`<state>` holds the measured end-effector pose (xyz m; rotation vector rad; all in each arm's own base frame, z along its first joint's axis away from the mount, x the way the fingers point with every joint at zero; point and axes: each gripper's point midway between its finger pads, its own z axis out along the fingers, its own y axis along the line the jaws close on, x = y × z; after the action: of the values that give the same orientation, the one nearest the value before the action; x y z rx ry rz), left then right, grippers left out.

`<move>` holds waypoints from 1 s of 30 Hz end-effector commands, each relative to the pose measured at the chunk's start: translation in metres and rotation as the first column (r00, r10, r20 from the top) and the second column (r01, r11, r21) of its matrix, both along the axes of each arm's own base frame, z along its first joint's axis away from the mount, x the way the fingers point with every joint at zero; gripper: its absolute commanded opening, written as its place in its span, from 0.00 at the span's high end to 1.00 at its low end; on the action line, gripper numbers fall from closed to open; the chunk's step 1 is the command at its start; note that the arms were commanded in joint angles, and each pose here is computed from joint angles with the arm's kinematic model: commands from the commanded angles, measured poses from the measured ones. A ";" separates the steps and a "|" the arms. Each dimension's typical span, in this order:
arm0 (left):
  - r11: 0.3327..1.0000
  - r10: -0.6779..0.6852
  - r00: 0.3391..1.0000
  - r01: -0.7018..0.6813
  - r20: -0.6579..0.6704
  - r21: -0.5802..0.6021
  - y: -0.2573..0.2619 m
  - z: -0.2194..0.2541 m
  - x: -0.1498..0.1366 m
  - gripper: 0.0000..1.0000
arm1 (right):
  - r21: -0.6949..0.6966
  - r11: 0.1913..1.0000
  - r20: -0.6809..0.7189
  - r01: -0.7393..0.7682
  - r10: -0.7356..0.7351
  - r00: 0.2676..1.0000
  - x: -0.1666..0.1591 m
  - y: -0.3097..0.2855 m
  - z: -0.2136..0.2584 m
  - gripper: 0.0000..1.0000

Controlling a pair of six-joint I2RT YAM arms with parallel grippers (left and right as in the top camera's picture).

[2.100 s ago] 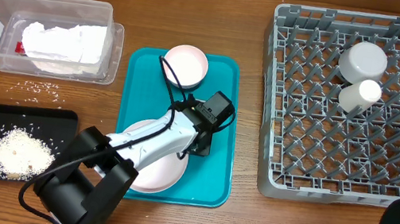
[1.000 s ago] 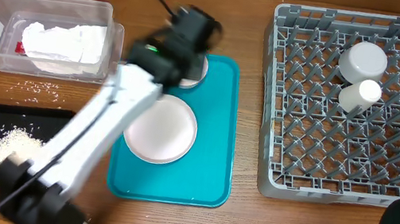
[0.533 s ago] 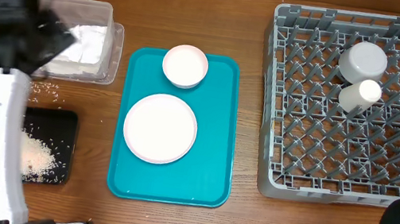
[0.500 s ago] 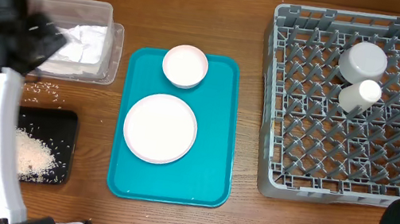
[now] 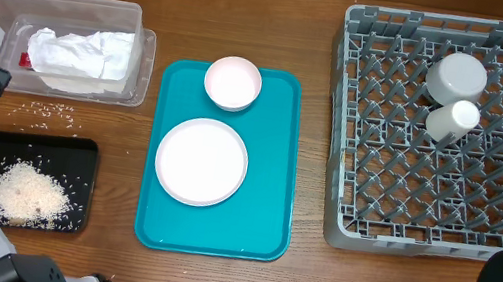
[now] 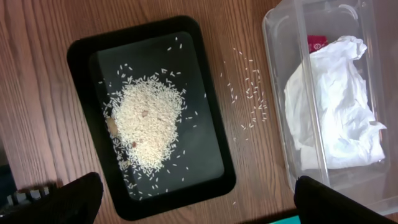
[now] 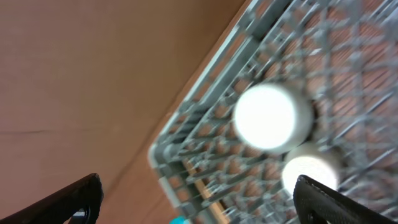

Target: Sort waste into correct bins and load items into the dishwasher

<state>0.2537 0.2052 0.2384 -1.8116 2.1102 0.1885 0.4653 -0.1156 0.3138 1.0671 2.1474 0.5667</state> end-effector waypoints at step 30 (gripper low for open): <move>0.997 0.007 0.999 -0.003 0.049 -0.080 -0.012 -0.005 0.009 0.00 | -0.362 0.474 -0.331 -0.802 0.739 0.587 -0.047 0.313 -0.063 0.00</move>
<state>0.2623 0.1940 0.2365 -1.8237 2.1162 0.0694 0.4198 0.1901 0.2777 -0.1067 2.5765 0.3833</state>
